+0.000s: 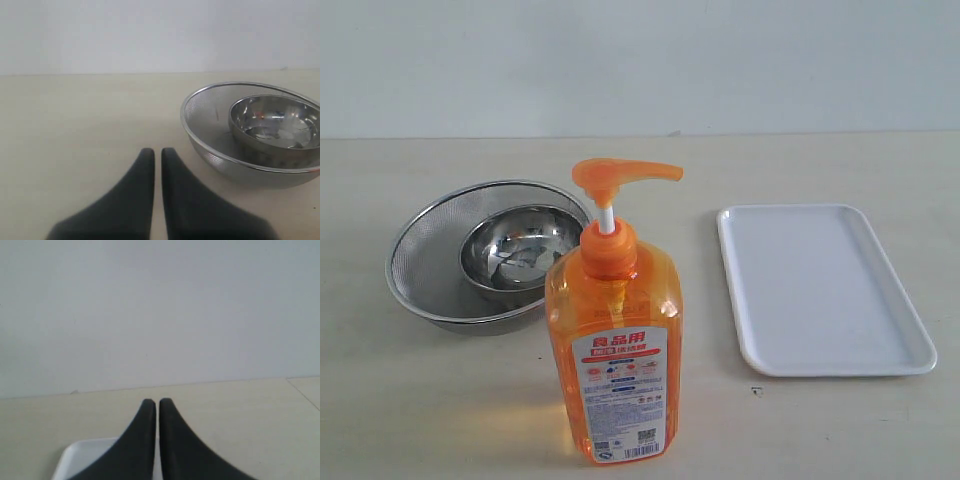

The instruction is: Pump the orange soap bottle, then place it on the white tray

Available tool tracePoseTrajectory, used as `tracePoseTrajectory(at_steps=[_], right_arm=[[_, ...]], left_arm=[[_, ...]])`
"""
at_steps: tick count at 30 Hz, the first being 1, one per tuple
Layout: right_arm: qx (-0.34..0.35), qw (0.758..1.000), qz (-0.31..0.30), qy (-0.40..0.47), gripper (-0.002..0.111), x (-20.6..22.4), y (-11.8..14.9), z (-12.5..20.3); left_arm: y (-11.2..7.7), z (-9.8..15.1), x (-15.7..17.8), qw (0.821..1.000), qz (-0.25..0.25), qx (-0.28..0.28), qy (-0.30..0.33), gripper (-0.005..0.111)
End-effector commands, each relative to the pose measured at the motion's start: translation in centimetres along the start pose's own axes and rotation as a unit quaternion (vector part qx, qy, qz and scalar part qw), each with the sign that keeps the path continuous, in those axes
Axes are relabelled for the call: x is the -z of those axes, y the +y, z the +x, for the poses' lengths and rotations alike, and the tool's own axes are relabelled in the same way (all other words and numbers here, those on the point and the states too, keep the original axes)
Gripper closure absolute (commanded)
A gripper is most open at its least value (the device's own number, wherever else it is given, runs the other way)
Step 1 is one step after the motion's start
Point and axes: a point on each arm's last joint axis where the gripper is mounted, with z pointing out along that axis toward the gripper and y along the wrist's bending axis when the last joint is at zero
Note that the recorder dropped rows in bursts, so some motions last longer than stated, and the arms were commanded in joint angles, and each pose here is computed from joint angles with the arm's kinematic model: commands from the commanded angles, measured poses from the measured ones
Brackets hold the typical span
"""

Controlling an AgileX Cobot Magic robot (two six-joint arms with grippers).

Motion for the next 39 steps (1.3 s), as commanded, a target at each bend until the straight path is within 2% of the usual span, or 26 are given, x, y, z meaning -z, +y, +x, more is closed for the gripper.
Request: tracePoseTrajectory(at_steps=[1,8,15,21,32,39], right_arm=[[0.007,1.0,0.002,0.026,0.108,0.0,0.0,-0.5],[0.035,0.999,-0.001,0.016,0.108,0.3,0.2,-3.3],[0.072,0.995,-0.004,0.064,0.108,0.7,0.4,-4.7],[0.092,0.988,-0.009,0.126,0.108,-0.7,0.5,-5.7],[0.232,0.953,-0.045,0.188,0.108,-4.7,0.6,-6.4],[0.271,0.93,-0.118,0.218,0.108,-7.2,1.5,-5.0]], left_arm=[[0.0,0.1,0.0,1.0,0.0,0.004,-0.001,0.102],[0.0,0.1,0.0,1.0,0.0,0.004,-0.002,0.102],[0.0,0.1,0.0,1.0,0.0,0.004,-0.002,0.102],[0.0,0.1,0.0,1.0,0.0,0.004,-0.001,0.102],[0.0,0.1,0.0,1.0,0.0,0.004,-0.001,0.102],[0.0,0.1,0.0,1.0,0.0,0.004,-0.002,0.102]])
